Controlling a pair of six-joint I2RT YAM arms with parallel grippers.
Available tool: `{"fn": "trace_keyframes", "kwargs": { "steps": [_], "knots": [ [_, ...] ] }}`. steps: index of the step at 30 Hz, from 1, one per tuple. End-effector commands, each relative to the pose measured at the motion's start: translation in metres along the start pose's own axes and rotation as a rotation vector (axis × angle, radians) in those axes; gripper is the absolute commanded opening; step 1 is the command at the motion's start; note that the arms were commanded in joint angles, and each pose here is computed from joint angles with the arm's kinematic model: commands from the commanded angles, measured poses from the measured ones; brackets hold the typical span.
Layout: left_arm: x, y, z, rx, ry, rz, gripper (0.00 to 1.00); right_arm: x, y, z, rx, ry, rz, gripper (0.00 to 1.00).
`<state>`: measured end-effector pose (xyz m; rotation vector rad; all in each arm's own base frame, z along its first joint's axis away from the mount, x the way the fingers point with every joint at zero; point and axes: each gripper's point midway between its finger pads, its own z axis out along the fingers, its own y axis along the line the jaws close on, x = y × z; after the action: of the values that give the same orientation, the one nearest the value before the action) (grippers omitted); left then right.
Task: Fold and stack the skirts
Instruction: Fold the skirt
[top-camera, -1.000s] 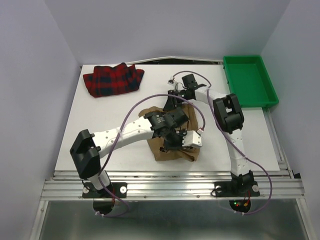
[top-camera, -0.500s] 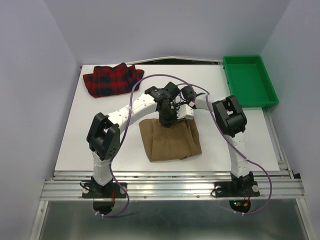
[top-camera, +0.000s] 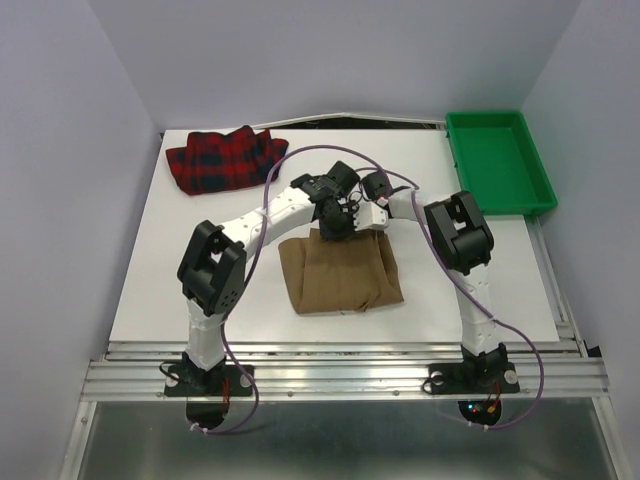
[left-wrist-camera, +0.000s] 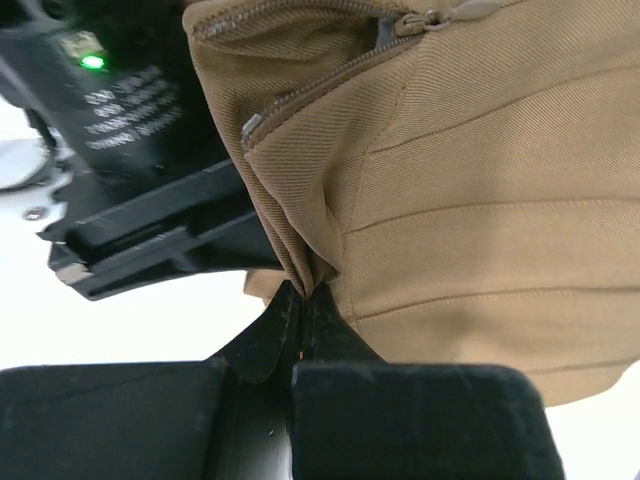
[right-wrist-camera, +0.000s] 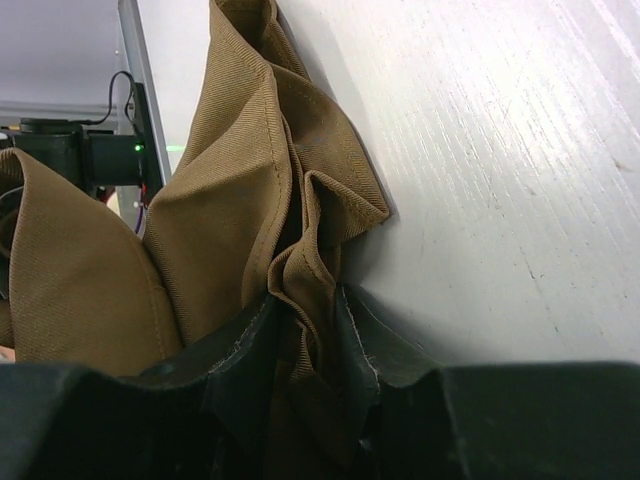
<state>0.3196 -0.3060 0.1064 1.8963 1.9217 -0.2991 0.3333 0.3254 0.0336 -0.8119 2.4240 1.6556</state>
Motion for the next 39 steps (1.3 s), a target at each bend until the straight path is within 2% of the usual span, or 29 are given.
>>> {"fn": "trace_keyframes", "kwargs": {
  "steps": [1,16,21,25,26,28,31,36,38,39],
  "knots": [
    [-0.019,0.036,-0.030,-0.192,-0.078,0.061,0.00,0.007,-0.002,0.008,0.023,0.035,0.010,0.35],
    [0.024,0.052,0.009,-0.412,-0.044,0.055,0.00,0.015,-0.007,0.014,-0.026,0.071,0.076,0.35],
    [0.034,0.054,0.023,-0.471,-0.061,0.021,0.05,0.014,-0.014,0.016,-0.001,0.075,0.094,0.35],
    [0.047,0.040,0.038,-0.465,-0.074,0.021,0.13,0.008,-0.033,0.016,0.120,0.066,0.117,0.41],
    [0.049,0.038,0.040,-0.472,-0.078,0.023,0.14,0.006,-0.053,0.012,0.237,0.060,0.112,0.43],
    [0.055,0.033,0.046,-0.505,-0.086,0.027,0.20,0.001,-0.070,0.010,0.331,0.047,0.124,0.43],
    [0.054,0.033,0.048,-0.564,-0.099,0.054,0.25,-0.010,-0.080,0.000,0.362,0.008,0.170,0.44],
    [0.058,0.020,0.060,-0.547,-0.084,0.109,0.27,-0.038,-0.081,-0.015,0.391,-0.056,0.145,0.54],
    [0.061,0.017,0.066,-0.535,-0.067,0.137,0.28,-0.049,-0.087,-0.026,0.443,-0.085,0.130,0.60],
    [0.062,0.016,0.068,-0.527,-0.061,0.153,0.31,-0.060,-0.091,-0.036,0.474,-0.115,0.123,0.64]
  ]
}}
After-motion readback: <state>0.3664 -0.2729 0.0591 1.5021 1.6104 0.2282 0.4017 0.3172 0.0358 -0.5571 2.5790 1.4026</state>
